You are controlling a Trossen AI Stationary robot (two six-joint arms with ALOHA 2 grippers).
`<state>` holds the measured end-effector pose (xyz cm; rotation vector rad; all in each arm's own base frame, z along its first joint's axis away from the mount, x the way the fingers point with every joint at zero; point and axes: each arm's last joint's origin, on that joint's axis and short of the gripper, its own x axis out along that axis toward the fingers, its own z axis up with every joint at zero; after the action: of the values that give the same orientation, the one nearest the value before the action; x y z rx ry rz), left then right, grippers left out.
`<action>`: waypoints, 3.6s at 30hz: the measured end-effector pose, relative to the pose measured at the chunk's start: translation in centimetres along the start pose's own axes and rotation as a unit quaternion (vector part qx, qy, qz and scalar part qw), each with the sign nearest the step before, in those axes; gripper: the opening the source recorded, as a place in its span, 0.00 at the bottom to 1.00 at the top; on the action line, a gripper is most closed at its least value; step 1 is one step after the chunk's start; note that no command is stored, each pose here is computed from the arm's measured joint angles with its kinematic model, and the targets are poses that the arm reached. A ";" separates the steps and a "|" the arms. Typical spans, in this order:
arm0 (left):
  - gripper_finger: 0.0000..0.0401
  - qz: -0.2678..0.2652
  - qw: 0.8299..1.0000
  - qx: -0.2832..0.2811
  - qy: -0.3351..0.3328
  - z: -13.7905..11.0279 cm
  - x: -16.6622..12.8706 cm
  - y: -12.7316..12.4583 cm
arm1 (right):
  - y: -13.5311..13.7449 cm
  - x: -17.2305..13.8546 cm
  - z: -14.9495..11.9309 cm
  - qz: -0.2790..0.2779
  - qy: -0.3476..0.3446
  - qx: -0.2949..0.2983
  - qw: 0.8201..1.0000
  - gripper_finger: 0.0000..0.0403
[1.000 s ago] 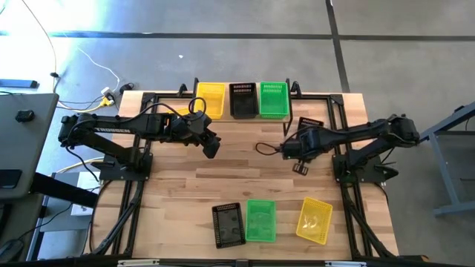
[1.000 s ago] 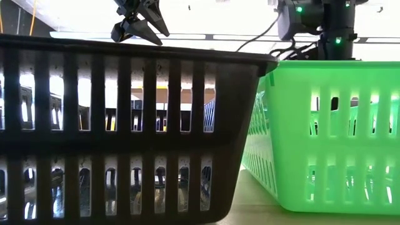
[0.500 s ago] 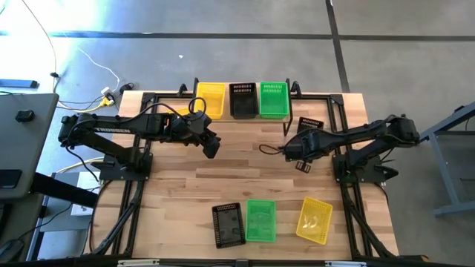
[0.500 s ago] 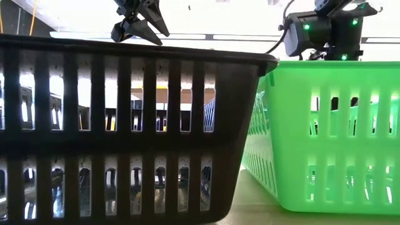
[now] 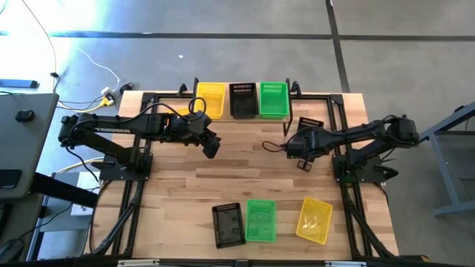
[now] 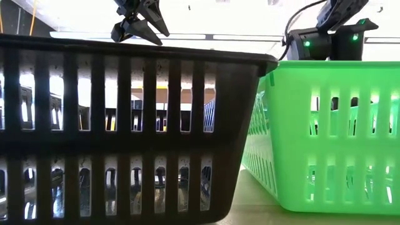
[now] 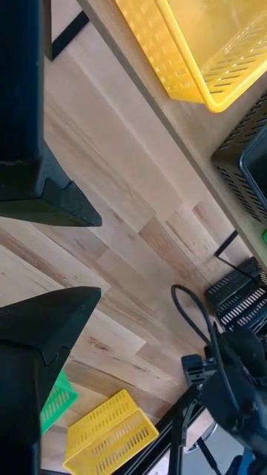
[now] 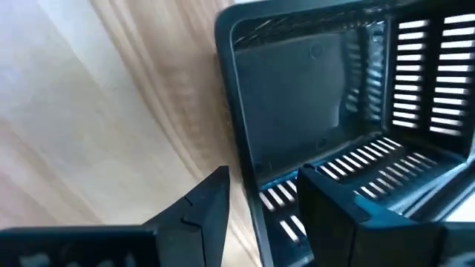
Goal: Stack baskets on shelf by color
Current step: Stack the top right black bin on the other black bin on the shelf
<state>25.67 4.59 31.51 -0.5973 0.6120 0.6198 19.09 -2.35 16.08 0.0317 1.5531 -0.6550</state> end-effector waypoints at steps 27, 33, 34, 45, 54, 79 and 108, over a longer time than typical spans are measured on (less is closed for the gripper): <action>0.33 -0.025 0.998 0.046 0.018 -0.1 0.0 -0.1 | -0.2 -8.4 1.6 0.024 0.002 0.186 0.982 0.00; 0.33 -0.025 0.998 0.063 0.018 -0.1 0.0 -0.1 | -1.4 -11.7 1.3 -0.020 -0.011 0.244 0.969 0.00; 0.33 -0.025 0.997 0.065 0.018 -0.1 0.0 -0.1 | -1.6 -12.2 1.3 -0.028 -0.014 0.250 0.968 0.00; 0.33 -0.023 0.997 0.066 0.021 -0.2 0.0 -0.1 | -5.2 -17.6 3.6 -0.059 -0.150 0.258 0.952 0.00; 0.33 -0.009 0.999 0.027 0.039 -0.5 0.0 0.2 | -10.1 -22.8 6.4 -0.105 -0.277 0.198 0.934 0.00; 0.33 0.091 0.981 0.023 0.172 -3.6 -1.0 1.5 | -6.6 -22.4 18.6 -0.029 -0.270 -0.216 0.938 0.00; 0.33 0.087 0.980 0.030 0.175 -3.9 -1.1 1.2 | -5.0 -17.4 22.2 0.007 -0.203 -0.194 0.960 0.00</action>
<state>22.80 2.41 29.30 -0.6038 1.0186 0.6630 39.16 -9.35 35.23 -0.3662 1.2551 -0.3079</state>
